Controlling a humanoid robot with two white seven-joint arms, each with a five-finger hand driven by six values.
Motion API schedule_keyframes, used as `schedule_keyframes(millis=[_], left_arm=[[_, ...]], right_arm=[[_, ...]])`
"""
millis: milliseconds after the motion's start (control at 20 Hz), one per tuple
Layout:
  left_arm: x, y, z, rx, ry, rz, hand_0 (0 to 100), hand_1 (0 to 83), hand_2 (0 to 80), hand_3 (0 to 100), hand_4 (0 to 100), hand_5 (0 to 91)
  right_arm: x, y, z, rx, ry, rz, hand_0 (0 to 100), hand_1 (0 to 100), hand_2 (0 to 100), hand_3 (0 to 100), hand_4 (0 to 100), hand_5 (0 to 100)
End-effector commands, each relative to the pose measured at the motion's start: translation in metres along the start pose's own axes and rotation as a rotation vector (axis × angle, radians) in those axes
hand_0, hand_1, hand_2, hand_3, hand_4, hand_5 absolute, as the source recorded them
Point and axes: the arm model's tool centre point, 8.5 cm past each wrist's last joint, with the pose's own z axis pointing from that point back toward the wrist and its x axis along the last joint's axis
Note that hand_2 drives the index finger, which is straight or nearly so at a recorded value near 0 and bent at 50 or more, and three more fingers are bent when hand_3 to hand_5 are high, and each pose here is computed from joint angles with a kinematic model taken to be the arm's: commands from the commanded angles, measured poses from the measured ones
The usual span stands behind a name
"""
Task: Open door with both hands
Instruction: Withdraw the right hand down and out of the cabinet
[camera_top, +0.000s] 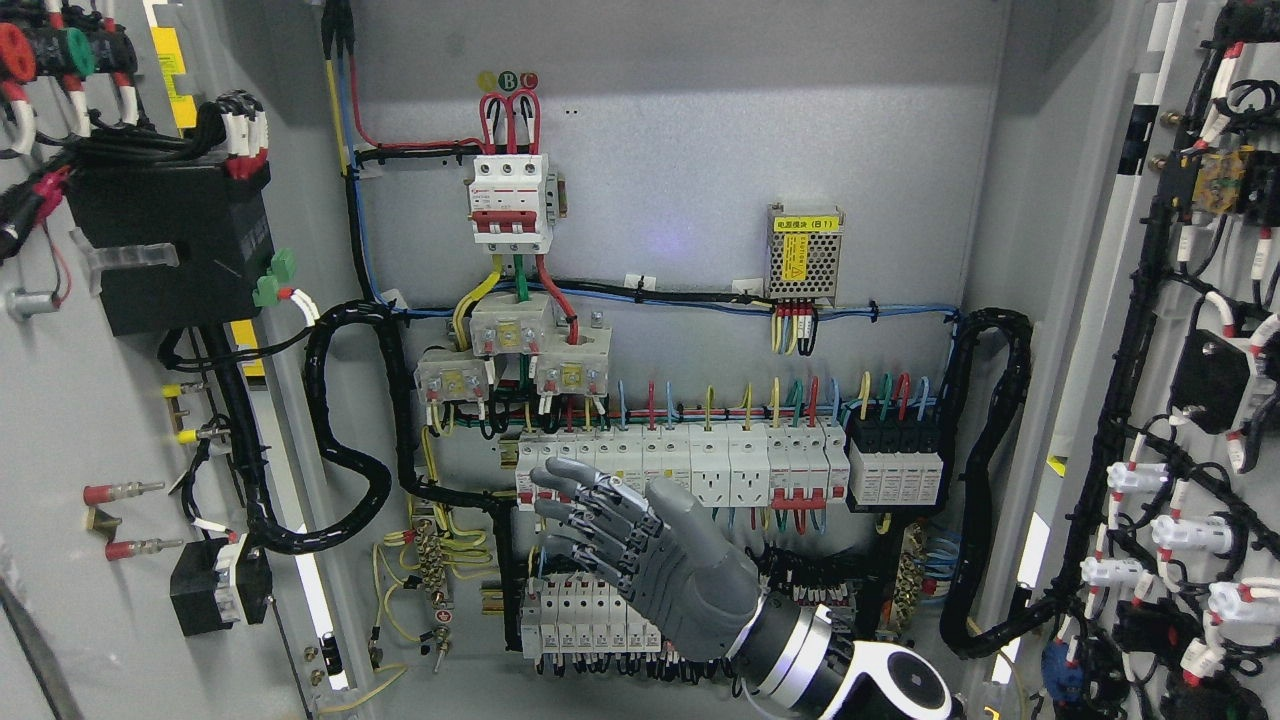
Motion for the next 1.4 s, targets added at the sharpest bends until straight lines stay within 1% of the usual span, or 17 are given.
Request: schedule_keyframes(millis=[0, 200, 551, 752, 1103, 1253, 1353], left_arm=[[0.0, 0.001, 0.0, -0.001, 0.0, -0.002, 32, 19.4, 0.0, 0, 0, 0.0], [0.0, -0.001, 0.0, -0.004, 0.0, -0.001, 32, 19.4, 0.0, 0, 0, 0.0], [0.0, -0.001, 0.0, -0.005, 0.0, -0.001, 32, 19.4, 0.0, 0, 0, 0.0], [0.0, -0.003, -0.001, -0.006, 0.0, 0.0, 32, 19.5, 0.0, 0, 0, 0.0], [0.0, -0.004, -0.001, -0.009, 0.0, -0.003, 32, 19.5, 0.0, 0, 0, 0.0], [0.001, -0.004, -0.001, -0.009, -0.002, -0.002, 32, 19.5, 0.0, 0, 0, 0.0], [0.002, -0.003, -0.001, -0.007, -0.004, -0.003, 32, 19.5, 0.0, 0, 0, 0.0]], right_arm=[[-0.029, 0.069, -0.019, 0.194, 0.075, -0.012, 21, 11, 0, 0, 0, 0], [-0.047, 0.093, -0.027, 0.258, 0.117, -0.028, 21, 11, 0, 0, 0, 0], [-0.059, 0.116, -0.042, 0.311, 0.128, -0.053, 21, 11, 0, 0, 0, 0], [-0.067, 0.122, -0.051, 0.311, 0.155, 0.009, 21, 11, 0, 0, 0, 0], [-0.073, 0.143, -0.068, 0.351, 0.147, -0.016, 21, 11, 0, 0, 0, 0], [-0.072, 0.148, -0.074, 0.358, 0.135, -0.024, 21, 11, 0, 0, 0, 0], [-0.075, 0.145, -0.075, 0.349, 0.145, -0.03, 21, 11, 0, 0, 0, 0]])
